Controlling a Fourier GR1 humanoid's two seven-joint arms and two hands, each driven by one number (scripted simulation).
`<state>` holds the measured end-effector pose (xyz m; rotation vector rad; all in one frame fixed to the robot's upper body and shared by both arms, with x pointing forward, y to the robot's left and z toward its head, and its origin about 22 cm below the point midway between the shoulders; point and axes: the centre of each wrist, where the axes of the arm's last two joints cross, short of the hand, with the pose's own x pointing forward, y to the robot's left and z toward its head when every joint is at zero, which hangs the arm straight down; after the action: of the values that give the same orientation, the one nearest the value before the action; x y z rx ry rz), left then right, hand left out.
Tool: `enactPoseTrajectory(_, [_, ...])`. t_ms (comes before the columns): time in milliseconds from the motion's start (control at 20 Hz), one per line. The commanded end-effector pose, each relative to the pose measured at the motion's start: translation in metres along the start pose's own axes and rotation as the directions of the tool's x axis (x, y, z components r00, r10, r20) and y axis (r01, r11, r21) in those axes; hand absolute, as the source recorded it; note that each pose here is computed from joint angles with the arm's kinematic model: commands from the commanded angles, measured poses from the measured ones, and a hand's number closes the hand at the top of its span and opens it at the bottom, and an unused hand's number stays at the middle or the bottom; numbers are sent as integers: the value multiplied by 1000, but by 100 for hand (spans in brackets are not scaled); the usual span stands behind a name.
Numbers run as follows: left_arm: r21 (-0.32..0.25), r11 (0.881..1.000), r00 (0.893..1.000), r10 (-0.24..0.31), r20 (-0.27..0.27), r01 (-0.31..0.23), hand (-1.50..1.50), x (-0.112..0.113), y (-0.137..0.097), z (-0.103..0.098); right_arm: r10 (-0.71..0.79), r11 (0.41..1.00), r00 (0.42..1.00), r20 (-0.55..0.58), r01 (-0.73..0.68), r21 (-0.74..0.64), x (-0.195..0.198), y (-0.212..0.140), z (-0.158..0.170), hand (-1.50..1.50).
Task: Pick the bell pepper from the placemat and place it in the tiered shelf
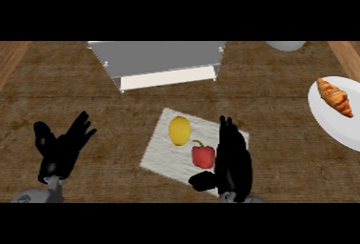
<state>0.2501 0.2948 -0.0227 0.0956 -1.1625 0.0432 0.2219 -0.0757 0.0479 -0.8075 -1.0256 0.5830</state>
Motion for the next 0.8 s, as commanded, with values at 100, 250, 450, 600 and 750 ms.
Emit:
enactPoseTrajectory(100, [-12,1000,999,-4,-42,3,0,7,-19,5,4,1000,994,-113,-7,-24,13,3,-15,-150])
enactPoseTrajectory(250, [-9,1000,999,0,-42,0,0,-3,1,2,-47,998,994,-97,42,-56,0,19,-28,-150])
enactPoseTrajectory(450, [1,1000,998,-3,-60,3,0,13,14,10,-60,997,996,-69,57,-44,7,11,-27,-150])
enactPoseTrajectory(600, [-16,1000,999,3,-51,-3,0,-13,19,-1,-43,998,998,-40,41,-53,-10,33,-38,-150])
enactPoseTrajectory(750, [-1,1000,999,0,-34,0,0,4,-3,-5,-45,999,998,-36,44,-23,1,43,-28,-150])
